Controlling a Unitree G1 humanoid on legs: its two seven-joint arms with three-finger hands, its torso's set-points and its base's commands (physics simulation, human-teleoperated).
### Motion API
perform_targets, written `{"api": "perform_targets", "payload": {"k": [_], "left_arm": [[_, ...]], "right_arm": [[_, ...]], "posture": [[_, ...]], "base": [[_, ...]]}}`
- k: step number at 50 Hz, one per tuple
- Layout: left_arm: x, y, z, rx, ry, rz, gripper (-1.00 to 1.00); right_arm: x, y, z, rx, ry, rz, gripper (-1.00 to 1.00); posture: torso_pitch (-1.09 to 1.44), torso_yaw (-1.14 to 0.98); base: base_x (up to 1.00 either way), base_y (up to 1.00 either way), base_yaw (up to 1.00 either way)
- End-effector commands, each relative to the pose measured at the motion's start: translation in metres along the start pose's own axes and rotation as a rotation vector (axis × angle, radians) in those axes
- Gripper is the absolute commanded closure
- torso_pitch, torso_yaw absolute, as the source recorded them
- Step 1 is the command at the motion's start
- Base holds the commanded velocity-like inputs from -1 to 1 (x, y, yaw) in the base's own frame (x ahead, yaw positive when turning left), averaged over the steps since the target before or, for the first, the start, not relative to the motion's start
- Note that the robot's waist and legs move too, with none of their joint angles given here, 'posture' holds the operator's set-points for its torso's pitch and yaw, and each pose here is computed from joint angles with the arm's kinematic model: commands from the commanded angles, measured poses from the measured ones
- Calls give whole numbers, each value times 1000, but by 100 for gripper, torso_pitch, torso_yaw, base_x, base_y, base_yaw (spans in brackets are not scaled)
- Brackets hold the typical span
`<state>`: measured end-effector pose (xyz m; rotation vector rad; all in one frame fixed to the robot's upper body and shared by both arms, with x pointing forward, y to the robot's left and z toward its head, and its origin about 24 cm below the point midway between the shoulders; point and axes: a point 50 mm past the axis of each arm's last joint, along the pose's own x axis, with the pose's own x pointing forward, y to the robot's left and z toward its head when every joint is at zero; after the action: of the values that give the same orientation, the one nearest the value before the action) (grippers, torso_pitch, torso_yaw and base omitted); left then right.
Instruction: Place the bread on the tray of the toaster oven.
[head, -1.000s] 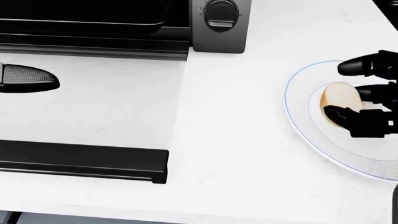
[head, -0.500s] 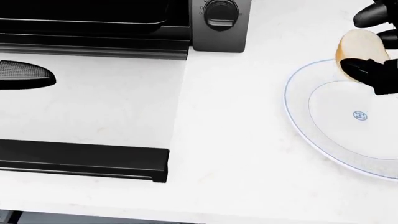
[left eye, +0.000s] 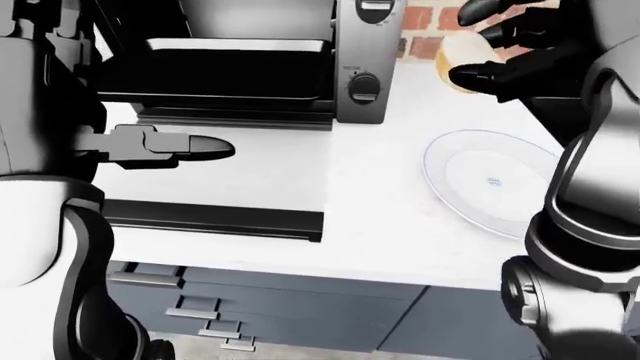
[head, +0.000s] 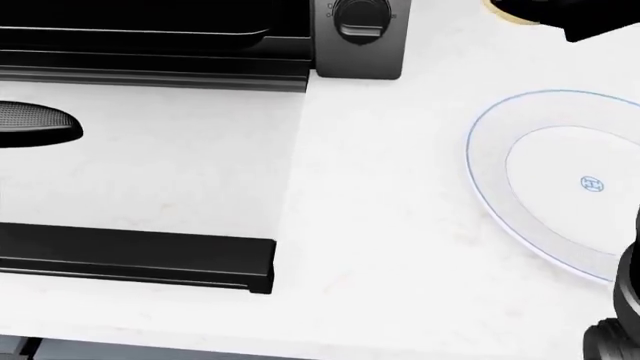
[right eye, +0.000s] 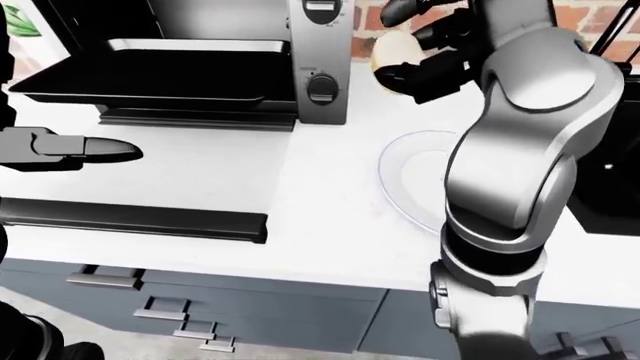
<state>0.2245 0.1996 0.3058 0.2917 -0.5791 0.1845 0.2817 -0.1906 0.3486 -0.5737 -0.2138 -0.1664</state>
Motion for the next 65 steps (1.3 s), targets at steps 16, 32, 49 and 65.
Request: {"api": "perform_targets", "payload": {"k": [16, 32, 49, 65], "left_arm": [[3, 5, 13, 7, -71, 30, -100], [0, 7, 12, 11, -69, 37, -100], [-1, 6, 10, 15, -67, 38, -100], [0, 7, 11, 20, -71, 41, -100]], "right_arm": [[18, 13, 53, -38, -153, 42, 31], [20, 36, 70, -40, -210, 128, 31], [33, 57, 67, -46, -217, 180, 32], [50, 64, 66, -64, -214, 206, 33]], "posture": [[0, 19], [0, 27], [0, 35], [0, 43]], "base": [[0, 0, 0], [0, 0, 0], [0, 0, 0], [0, 0, 0]]}}
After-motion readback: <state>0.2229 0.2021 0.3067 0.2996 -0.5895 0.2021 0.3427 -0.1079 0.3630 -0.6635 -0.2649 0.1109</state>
